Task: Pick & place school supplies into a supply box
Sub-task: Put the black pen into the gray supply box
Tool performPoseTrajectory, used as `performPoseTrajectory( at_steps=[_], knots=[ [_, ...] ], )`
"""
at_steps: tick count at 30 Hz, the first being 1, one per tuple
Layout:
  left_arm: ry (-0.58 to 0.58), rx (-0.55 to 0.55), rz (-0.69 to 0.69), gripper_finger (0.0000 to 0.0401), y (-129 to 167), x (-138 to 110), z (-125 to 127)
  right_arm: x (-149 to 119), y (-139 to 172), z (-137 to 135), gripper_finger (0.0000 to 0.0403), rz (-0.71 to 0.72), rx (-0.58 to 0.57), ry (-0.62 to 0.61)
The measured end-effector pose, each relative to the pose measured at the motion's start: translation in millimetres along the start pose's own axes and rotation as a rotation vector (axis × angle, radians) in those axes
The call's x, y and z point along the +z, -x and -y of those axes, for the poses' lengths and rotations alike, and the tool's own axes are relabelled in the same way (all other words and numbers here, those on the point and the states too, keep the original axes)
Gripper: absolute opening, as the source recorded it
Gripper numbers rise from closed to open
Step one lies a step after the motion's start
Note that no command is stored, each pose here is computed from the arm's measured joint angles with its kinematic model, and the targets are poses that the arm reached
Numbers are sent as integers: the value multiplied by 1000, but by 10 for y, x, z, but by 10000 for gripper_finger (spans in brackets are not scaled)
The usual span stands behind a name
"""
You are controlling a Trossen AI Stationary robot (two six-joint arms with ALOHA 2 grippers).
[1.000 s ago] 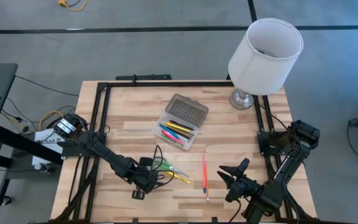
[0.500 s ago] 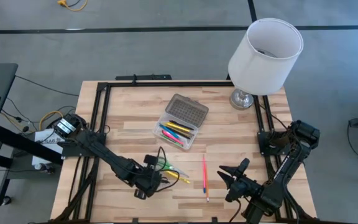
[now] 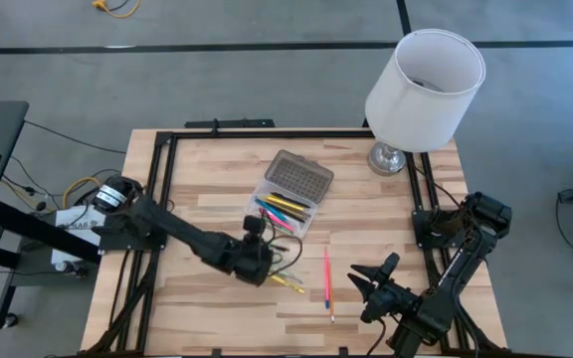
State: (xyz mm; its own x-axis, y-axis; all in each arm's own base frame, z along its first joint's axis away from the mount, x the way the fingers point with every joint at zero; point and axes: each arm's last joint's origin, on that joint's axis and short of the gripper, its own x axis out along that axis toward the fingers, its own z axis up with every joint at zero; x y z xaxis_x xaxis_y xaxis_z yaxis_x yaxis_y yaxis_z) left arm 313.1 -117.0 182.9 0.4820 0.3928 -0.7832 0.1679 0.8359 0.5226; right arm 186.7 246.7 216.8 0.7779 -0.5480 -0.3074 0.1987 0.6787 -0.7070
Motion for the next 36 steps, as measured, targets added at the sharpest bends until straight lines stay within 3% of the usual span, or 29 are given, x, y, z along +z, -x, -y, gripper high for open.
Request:
performPoseTrajectory(
  at_steps=[9,19,26,36],
  knots=[
    [11,90,58,34,-276,90,-495,0,0,0,113,0,0,0],
    [67,37,90,34,-527,27,-970,-2,0,2,113,-1,-1,4],
    [112,6,72,34,-624,-65,-1119,-3,0,2,113,-1,-1,7],
    [110,-13,77,47,-634,-73,-1135,-2,0,3,113,-1,-1,7]
  ],
)
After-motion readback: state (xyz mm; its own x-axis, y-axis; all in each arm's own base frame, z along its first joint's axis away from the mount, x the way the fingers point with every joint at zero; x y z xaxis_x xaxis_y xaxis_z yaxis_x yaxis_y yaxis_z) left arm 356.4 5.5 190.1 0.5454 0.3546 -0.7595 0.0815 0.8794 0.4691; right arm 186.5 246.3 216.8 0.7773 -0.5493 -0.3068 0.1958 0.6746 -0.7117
